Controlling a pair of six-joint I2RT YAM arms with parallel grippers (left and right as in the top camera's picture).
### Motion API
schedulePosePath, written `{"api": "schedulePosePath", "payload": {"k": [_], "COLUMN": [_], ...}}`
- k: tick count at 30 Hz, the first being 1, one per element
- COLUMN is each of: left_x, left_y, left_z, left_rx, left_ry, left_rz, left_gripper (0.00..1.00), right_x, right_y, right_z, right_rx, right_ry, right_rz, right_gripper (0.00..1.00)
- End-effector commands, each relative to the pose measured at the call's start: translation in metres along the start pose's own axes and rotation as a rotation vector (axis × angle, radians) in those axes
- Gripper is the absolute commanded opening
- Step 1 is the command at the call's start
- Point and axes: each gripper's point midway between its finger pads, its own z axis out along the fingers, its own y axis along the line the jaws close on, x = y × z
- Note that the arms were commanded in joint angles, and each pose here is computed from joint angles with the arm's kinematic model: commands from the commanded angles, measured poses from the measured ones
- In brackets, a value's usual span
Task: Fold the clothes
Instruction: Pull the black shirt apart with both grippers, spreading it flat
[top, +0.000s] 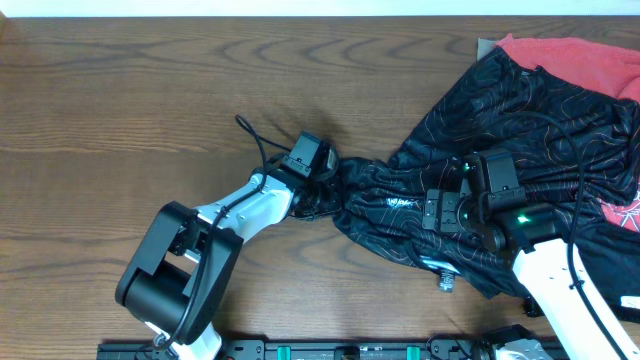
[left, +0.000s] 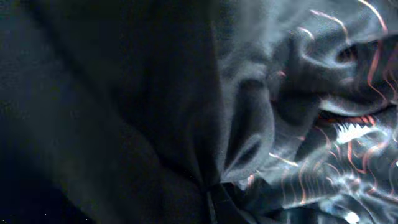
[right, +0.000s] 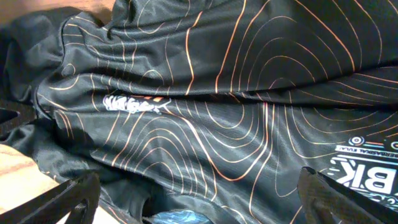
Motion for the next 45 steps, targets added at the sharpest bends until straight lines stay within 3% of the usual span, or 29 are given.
{"api": "schedulePosePath", "payload": {"k": [1,7,15,18,19,20,23,31,38,41,43,45], "left_x": [-0.020,-0.084,-0.178,-0.186,-0.184,-0.179,-0.151,-0.043,0.022,0.036,0.039,0.036], "left_y": [0.030,0.092,0.161,0.177,0.178,0.176,0.167,0.138,0.128,0.128,0.130,0.135], "left_z": [-0.012,-0.081,-0.216,-0.242,-0.243,-0.241,-0.226,-0.171,-0.115,-0.097,-0.086,-0.077], "left_rx": [-0.101,-0.250,-0.261,-0.234,-0.202,-0.168,-0.108,-0.186,-0.253,-0.265,-0.261,-0.260], "left_ry": [-0.070,-0.231,-0.546,-0.590,-0.577,-0.551,-0.415,0.024,0.207,0.223,0.206,0.171], "left_rz": [-0.016,-0.121,-0.307,-0.354,-0.367,-0.378,-0.426,-0.512,-0.469,-0.468,-0.447,-0.441], "left_gripper": [0.06,0.06,0.09,0.59,0.83,1.00,0.98,0.98,1.00,0.95,0.80,0.52], "right_x": [-0.005,-0.004,-0.004,-0.002,-0.002,-0.002,-0.002,-0.004,-0.005,-0.005,-0.005,-0.005], "right_y": [-0.002,-0.002,-0.002,-0.002,-0.003,-0.003,-0.003,-0.010,-0.010,-0.010,-0.010,-0.010], "right_z": [-0.004,-0.004,-0.004,-0.004,-0.004,-0.004,-0.004,-0.004,-0.004,-0.004,-0.004,-0.004], "right_rx": [0.008,0.009,0.008,0.010,0.011,0.011,0.011,0.051,0.054,0.054,0.054,0.054], "right_ry": [-0.018,-0.014,-0.013,-0.009,-0.007,-0.007,-0.006,-0.021,-0.021,-0.021,-0.021,-0.021], "right_rz": [0.010,0.010,0.010,0.010,0.010,0.010,0.010,0.011,0.011,0.011,0.011,0.010], "right_gripper": [0.99,0.99,0.99,0.99,0.99,0.99,0.99,0.99,0.99,0.99,0.99,0.99]}}
